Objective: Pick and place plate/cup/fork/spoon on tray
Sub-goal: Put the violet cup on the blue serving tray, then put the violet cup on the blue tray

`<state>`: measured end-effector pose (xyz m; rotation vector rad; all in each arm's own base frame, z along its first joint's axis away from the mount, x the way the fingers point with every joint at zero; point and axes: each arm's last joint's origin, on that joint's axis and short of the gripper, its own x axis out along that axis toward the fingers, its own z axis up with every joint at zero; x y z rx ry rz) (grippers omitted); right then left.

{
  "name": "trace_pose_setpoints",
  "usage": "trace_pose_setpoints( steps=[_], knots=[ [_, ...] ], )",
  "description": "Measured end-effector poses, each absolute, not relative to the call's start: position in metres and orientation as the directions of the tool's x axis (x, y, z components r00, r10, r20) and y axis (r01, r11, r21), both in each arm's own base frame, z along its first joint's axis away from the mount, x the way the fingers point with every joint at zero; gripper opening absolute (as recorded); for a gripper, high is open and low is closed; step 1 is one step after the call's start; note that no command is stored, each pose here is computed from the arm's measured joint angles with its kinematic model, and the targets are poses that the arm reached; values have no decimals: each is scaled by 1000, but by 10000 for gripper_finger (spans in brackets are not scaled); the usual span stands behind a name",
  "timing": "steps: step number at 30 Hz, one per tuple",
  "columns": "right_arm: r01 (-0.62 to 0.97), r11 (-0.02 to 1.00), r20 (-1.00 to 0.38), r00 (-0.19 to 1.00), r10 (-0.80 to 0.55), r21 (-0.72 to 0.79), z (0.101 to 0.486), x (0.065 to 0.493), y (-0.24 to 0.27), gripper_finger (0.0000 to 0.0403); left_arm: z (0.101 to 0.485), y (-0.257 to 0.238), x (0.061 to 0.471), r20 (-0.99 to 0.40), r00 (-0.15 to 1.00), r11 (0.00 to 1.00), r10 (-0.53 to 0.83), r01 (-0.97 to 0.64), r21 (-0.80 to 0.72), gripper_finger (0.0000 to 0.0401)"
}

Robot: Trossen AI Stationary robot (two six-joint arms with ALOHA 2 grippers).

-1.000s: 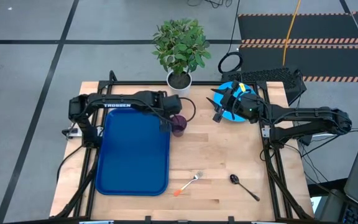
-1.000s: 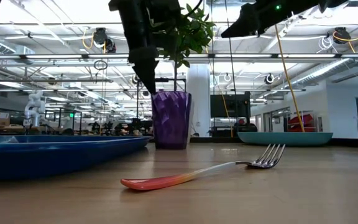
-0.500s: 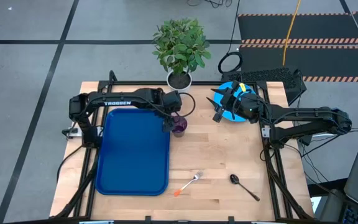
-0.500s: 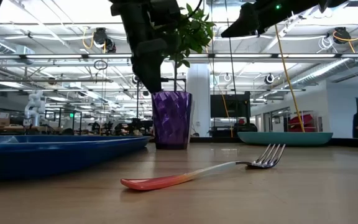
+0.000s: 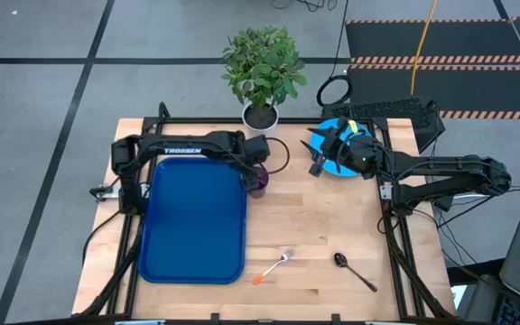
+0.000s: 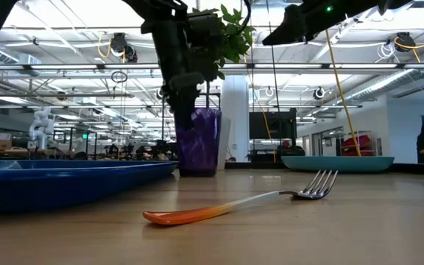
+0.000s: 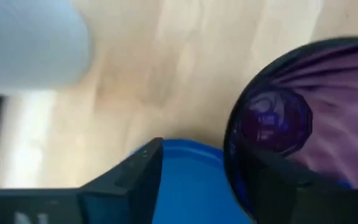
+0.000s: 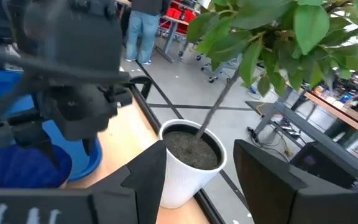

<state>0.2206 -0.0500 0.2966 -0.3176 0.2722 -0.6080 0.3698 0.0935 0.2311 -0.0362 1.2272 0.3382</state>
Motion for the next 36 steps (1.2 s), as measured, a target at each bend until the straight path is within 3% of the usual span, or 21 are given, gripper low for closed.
trace_pose_setpoints(
  steps=[3,7,10,18,23,32,36],
  knots=[
    [545,750,-152,762,-630,-376,297,220,-51,183,242,94,371,-899,359,948,252,-276,157,136],
    [550,745,-152,757,-636,-377,297,220,-51,183,250,92,372,-880,411,956,239,-258,139,33],
    [550,745,-153,757,-636,-377,297,220,-51,183,249,92,372,-883,419,962,209,-253,108,12],
    [547,746,-159,756,-635,-380,296,220,-51,183,252,91,371,-889,411,962,201,-254,100,21],
    [547,746,-159,756,-635,-380,296,220,-51,183,259,88,370,-904,410,975,123,-221,33,30],
    [550,745,-152,757,-636,-376,297,220,-51,183,253,89,368,-921,341,964,188,-244,107,177],
    [550,745,-152,757,-636,-376,297,220,-51,183,254,91,369,-915,354,963,193,-249,107,224]
  ],
)
